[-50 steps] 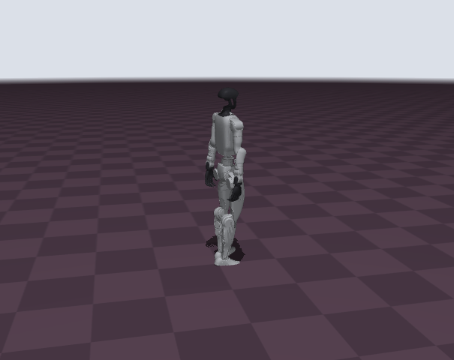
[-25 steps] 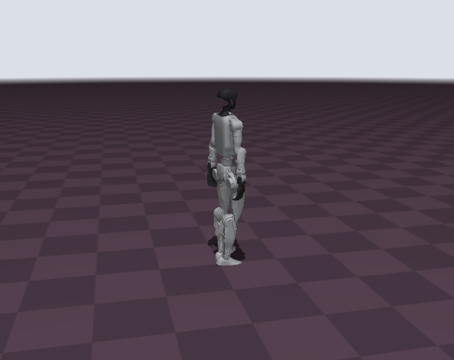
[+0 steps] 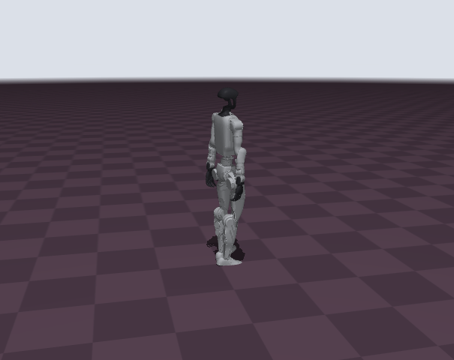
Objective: In place motions
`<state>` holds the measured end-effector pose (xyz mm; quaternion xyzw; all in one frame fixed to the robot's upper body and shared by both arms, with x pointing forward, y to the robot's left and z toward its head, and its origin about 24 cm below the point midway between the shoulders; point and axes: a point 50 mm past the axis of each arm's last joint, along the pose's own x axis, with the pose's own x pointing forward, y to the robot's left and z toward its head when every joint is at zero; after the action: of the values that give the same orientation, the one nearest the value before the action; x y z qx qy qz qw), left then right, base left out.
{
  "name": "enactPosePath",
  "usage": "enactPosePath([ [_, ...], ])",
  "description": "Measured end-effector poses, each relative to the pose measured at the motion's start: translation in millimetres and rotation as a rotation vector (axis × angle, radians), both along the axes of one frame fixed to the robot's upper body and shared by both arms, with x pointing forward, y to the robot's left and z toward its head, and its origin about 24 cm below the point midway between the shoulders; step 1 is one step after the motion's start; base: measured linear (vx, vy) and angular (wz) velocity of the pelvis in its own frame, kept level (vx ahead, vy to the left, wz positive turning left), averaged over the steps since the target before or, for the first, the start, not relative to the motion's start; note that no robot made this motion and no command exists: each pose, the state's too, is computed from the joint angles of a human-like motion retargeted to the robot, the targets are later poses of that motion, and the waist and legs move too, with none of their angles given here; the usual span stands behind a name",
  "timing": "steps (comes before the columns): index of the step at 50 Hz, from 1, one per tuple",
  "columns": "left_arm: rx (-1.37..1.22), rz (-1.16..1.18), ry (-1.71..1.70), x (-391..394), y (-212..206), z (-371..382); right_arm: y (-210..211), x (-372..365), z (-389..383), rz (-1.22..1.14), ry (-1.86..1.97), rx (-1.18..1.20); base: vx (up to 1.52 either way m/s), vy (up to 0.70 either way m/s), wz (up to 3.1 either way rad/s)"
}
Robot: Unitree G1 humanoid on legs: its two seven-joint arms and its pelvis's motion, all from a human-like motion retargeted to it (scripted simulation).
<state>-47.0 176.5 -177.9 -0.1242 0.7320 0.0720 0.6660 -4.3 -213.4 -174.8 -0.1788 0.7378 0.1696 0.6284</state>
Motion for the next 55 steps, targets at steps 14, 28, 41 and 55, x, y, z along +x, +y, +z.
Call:
enactPosePath([
  [14,0.0,0.002,-0.014,3.5,-0.1,-0.5,2.9,7.2,-1.0,0.045,-0.022,0.018,0.0,0.0,0.0],
  [28,-0.004,0.003,0.002,-1.8,-1.8,0.0,0.8,1.2,-0.4,0.043,-0.005,0.008,0.0,0.0,0.0],
  [41,-0.008,0.0,0.0,-1.6,-2.9,-0.1,1.2,0.9,-0.6,0.048,-0.004,0.011,0.0,0.0,0.0],
  [55,-0.011,0.001,-0.007,1.2,-3.4,-0.5,1.4,3.4,-0.6,0.051,-0.01,0.012,0.0,0.0,0.0],
])
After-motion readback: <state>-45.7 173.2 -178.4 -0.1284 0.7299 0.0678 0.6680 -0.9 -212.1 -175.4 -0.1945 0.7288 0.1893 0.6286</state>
